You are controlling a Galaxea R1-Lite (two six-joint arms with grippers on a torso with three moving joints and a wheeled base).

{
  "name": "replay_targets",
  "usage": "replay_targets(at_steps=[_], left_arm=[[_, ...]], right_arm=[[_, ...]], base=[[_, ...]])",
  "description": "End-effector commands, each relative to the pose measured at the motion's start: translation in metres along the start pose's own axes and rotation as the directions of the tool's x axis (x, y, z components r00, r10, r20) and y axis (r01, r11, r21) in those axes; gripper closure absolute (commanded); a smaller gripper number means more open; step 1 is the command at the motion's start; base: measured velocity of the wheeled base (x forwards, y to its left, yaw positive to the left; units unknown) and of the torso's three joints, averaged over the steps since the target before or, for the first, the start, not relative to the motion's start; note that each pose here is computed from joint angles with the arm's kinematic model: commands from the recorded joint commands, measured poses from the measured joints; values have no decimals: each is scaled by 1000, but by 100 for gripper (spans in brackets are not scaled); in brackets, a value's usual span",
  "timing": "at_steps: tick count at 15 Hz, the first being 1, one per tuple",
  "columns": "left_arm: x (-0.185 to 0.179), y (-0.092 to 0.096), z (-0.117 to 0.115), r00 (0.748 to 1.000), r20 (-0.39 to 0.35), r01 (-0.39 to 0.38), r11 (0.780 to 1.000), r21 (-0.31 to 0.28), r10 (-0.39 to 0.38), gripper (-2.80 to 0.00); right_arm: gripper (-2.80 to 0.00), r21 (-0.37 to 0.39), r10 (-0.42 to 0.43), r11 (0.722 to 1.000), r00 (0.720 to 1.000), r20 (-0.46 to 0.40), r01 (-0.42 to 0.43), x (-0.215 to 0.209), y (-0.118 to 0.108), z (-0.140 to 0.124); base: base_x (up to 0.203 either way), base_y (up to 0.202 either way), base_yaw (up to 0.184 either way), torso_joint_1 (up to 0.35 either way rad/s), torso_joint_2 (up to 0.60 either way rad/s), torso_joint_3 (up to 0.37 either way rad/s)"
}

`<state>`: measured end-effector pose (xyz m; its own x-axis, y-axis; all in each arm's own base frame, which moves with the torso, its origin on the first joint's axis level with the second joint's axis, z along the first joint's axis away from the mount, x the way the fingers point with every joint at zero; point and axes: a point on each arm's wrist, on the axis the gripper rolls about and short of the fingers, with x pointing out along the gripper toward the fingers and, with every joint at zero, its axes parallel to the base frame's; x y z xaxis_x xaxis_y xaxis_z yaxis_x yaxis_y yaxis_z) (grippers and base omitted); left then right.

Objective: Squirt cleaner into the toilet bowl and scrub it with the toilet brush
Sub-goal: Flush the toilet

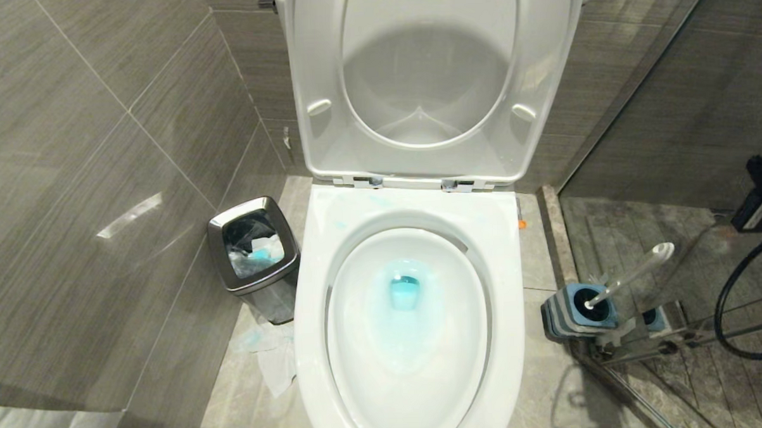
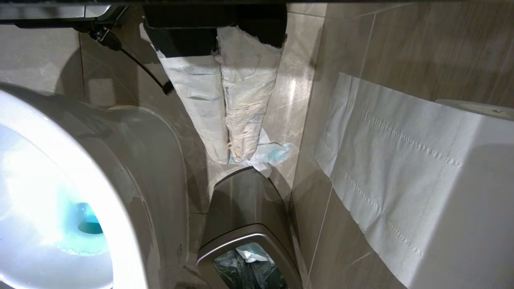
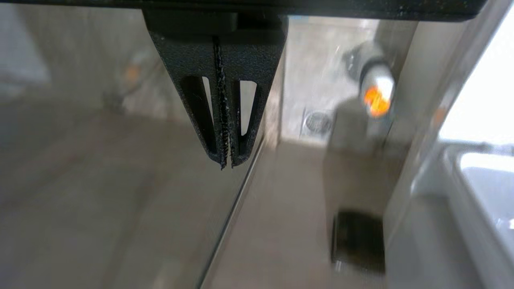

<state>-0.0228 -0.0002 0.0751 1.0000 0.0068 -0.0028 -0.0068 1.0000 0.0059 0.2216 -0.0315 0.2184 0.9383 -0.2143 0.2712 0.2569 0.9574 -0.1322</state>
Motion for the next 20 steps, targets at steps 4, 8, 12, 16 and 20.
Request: replay_targets(at_steps=[4,8,12,16,20], left_arm=[[0,0,0,1000,-2,-1,1000,0,1,0],[0,0,0,1000,-2,-1,1000,0,1,0],[0,0,0,1000,-2,-1,1000,0,1,0],[0,0,0,1000,-2,-1,1000,0,1,0],[0,0,0,1000,-2,-1,1000,0,1,0]], right_arm=[[0,-6,-3,1000,999,50,4,-8,-6,37],[0,34,9,999,1000,-28,-8,-25,-14,76],[0,74,8,997,1000,-29,-6,-40,-22,114],[0,75,12,997,999,-45,-8,-63,-27,130],[0,86,40,996,999,-19,-38,-92,-30,151]], base=[[0,0,0,0,0,0],[0,0,0,0,0,0],[0,0,0,0,0,0],[0,0,0,0,0,0],[0,0,0,0,0,0]])
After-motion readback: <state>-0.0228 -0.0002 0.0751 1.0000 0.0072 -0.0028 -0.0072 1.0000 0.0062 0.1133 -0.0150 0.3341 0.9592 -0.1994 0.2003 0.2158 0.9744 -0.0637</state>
